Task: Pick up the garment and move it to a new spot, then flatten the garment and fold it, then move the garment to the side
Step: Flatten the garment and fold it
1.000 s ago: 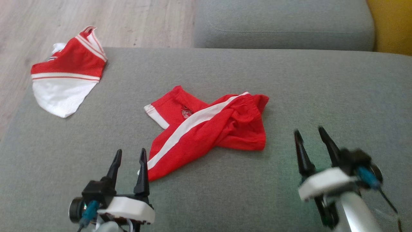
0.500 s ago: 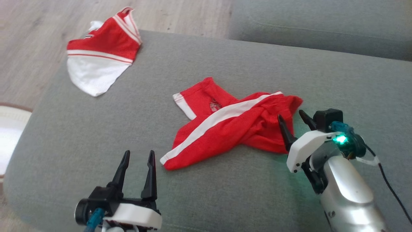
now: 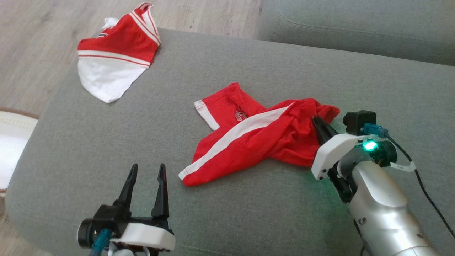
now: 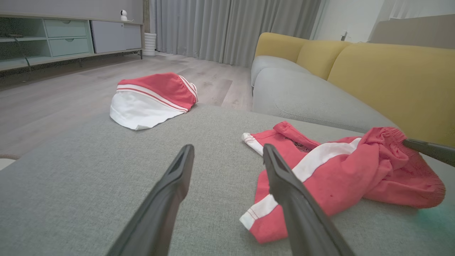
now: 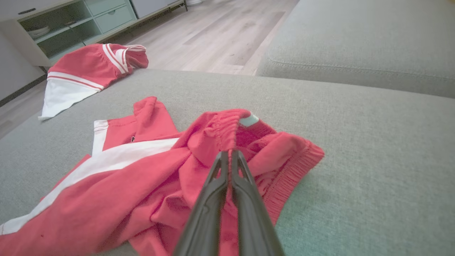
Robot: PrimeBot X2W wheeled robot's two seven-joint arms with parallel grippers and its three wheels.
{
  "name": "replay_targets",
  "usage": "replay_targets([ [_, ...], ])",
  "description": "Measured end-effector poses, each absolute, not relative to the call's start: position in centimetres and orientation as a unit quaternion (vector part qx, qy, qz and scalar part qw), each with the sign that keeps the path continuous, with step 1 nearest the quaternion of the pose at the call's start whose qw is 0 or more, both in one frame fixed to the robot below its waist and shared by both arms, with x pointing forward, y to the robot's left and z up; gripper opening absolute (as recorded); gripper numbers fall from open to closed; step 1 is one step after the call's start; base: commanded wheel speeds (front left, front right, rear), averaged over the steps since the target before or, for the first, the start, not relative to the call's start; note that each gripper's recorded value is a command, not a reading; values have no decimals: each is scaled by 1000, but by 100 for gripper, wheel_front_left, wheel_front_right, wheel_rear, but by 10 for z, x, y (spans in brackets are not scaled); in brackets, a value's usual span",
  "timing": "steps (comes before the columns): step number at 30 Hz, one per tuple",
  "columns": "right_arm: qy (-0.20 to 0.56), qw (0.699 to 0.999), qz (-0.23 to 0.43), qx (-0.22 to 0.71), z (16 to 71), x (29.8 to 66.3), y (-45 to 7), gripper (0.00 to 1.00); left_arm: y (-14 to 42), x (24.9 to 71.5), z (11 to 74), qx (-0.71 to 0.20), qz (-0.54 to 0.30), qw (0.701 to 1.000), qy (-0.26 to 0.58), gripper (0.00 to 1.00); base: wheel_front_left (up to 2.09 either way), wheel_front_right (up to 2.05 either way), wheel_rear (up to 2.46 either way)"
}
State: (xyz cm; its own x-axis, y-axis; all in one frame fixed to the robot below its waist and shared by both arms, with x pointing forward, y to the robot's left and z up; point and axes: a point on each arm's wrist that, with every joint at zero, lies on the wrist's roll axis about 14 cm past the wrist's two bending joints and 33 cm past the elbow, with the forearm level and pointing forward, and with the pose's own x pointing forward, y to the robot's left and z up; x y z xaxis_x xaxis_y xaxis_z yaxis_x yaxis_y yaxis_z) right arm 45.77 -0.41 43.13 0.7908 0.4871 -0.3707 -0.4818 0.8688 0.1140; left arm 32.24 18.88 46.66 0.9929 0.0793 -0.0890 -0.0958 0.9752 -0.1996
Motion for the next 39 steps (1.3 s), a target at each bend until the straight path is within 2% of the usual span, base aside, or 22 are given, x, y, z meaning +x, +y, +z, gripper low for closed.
replay_targets([
  [7, 126, 961, 242, 30, 460, 458, -15, 0, 184, 325, 475, -96, 32, 994, 28, 100, 0, 0, 0],
  [10, 114, 968, 221, 42, 458, 447, -32, 0, 179, 321, 473, -97, 25, 995, 30, 100, 0, 0, 0],
  [19, 156, 976, 129, 77, 406, 372, -102, 0, 167, 321, 474, -99, 6, 995, 33, 100, 0, 0, 0],
  [24, 170, 976, 104, 89, 398, 351, -118, 0, 160, 328, 477, -100, -6, 994, 30, 100, 0, 0, 0],
  [29, 178, 976, 88, 92, 394, 344, -129, 0, 157, 330, 476, -105, -11, 994, 32, 100, 0, 0, 0],
  [30, 178, 976, 87, 89, 394, 344, -129, 23, 156, 330, 476, -105, -12, 994, 33, 100, 0, 0, 0],
  [32, 178, 976, 89, 84, 394, 344, -130, 85, 157, 329, 474, -107, -11, 994, 35, 100, 0, 0, 0],
  [33, 178, 976, 89, 84, 394, 344, -130, 100, 157, 329, 473, -107, -11, 993, 37, 100, 0, 0, 0],
  [39, 176, 977, 93, 81, 395, 343, -128, 100, 161, 326, 468, -109, -5, 993, 43, 100, 0, 0, 0],
])
